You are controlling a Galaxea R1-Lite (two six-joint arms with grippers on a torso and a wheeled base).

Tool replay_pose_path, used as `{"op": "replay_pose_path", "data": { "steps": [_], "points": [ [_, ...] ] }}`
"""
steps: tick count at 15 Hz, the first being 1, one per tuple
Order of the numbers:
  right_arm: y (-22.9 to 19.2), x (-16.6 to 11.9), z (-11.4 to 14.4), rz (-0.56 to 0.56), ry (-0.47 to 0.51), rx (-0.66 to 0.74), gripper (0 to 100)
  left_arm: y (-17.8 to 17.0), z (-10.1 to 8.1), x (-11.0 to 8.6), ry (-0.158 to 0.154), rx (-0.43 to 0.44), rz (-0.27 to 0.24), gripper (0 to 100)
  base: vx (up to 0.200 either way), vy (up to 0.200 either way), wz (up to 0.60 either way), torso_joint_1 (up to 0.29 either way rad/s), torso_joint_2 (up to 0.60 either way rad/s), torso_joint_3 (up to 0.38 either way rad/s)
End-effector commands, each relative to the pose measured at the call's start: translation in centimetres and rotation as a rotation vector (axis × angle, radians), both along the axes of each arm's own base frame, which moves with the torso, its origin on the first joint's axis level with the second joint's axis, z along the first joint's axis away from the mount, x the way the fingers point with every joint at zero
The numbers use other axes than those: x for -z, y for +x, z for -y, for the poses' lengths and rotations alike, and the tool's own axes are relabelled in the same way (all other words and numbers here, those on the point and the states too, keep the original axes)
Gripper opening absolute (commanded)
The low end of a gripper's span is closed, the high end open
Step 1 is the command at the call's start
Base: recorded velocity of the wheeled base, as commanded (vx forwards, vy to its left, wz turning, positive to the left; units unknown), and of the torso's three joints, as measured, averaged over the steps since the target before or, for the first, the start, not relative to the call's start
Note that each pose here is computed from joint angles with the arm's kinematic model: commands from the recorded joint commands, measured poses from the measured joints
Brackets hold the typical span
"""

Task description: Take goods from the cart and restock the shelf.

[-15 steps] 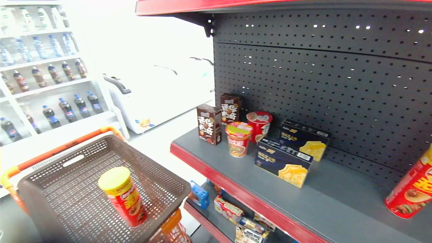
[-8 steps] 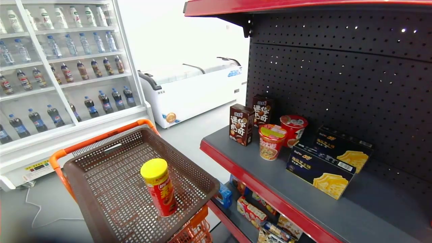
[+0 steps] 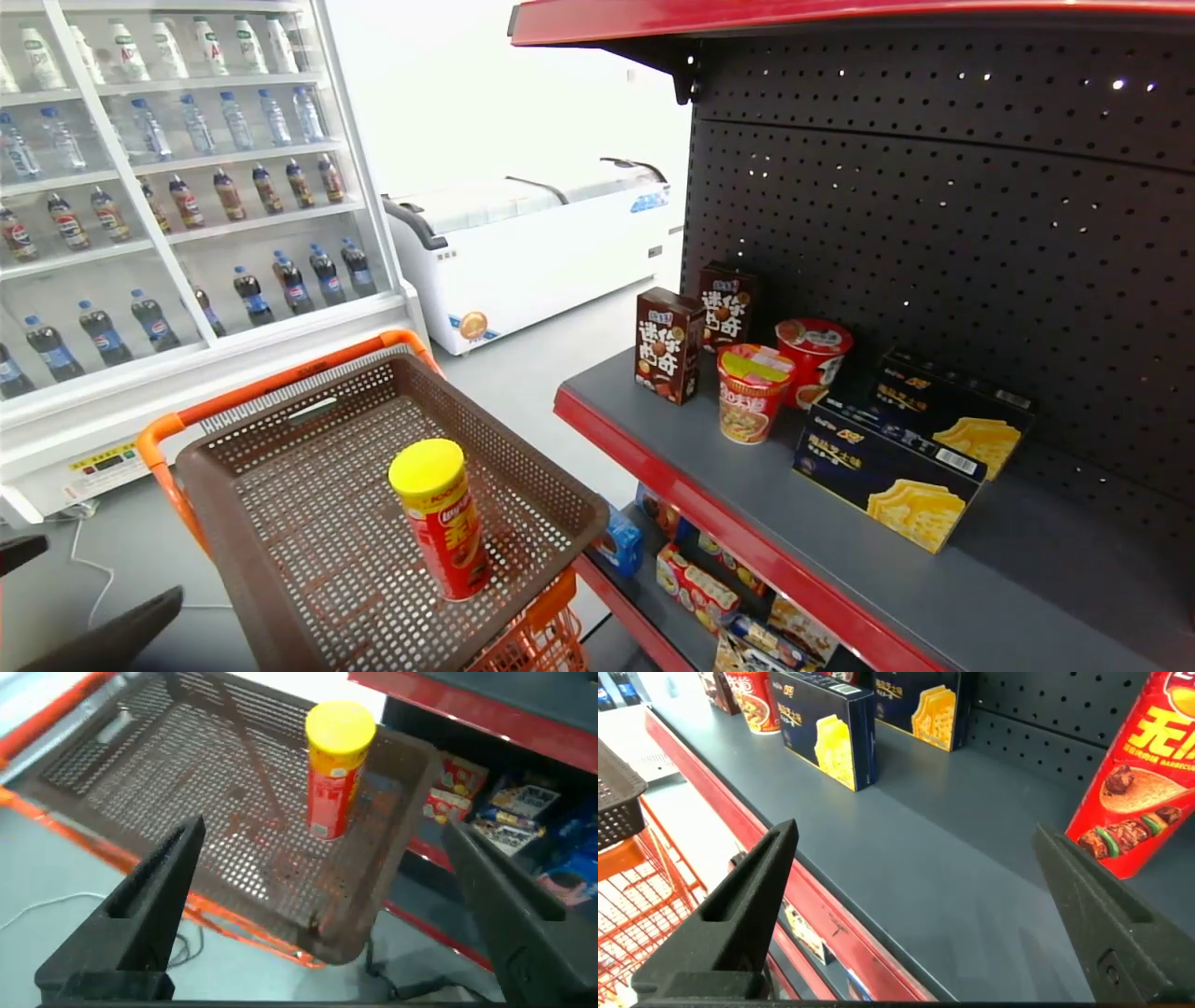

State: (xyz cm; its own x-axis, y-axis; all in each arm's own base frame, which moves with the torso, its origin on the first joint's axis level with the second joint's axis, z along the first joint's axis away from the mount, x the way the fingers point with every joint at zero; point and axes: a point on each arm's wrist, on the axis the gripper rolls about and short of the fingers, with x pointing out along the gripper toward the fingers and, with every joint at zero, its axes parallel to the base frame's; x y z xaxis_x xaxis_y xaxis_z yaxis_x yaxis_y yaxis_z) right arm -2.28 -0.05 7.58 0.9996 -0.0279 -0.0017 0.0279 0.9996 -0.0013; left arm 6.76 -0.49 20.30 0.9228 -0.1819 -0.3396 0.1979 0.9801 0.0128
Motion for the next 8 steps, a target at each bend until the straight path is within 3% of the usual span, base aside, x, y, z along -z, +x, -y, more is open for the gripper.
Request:
{"op": "replay_pose_path", "data": {
  "steps": [1, 5, 8],
  "points": [
    [0.0, 0.0, 0.0, 0.0, 0.0, 0.0, 100, 7.6, 0.8, 3.3, -0.037, 0.143, -0.231, 100, 0.0, 0.0, 0.0, 0.0, 0.0, 0.0],
    [0.0, 0.0, 0.0, 0.0, 0.0, 0.0, 100, 12.9, 1.7, 8.5, -0.033, 0.198, -0.198, 100, 0.0, 0.0, 0.0, 0.0, 0.0, 0.0],
    [0.0, 0.0, 0.0, 0.0, 0.0, 0.001, 100, 15.1, 2.0, 11.7, -0.032, 0.203, -0.188, 100, 0.0, 0.0, 0.0, 0.0, 0.0, 0.0]
  ]
}}
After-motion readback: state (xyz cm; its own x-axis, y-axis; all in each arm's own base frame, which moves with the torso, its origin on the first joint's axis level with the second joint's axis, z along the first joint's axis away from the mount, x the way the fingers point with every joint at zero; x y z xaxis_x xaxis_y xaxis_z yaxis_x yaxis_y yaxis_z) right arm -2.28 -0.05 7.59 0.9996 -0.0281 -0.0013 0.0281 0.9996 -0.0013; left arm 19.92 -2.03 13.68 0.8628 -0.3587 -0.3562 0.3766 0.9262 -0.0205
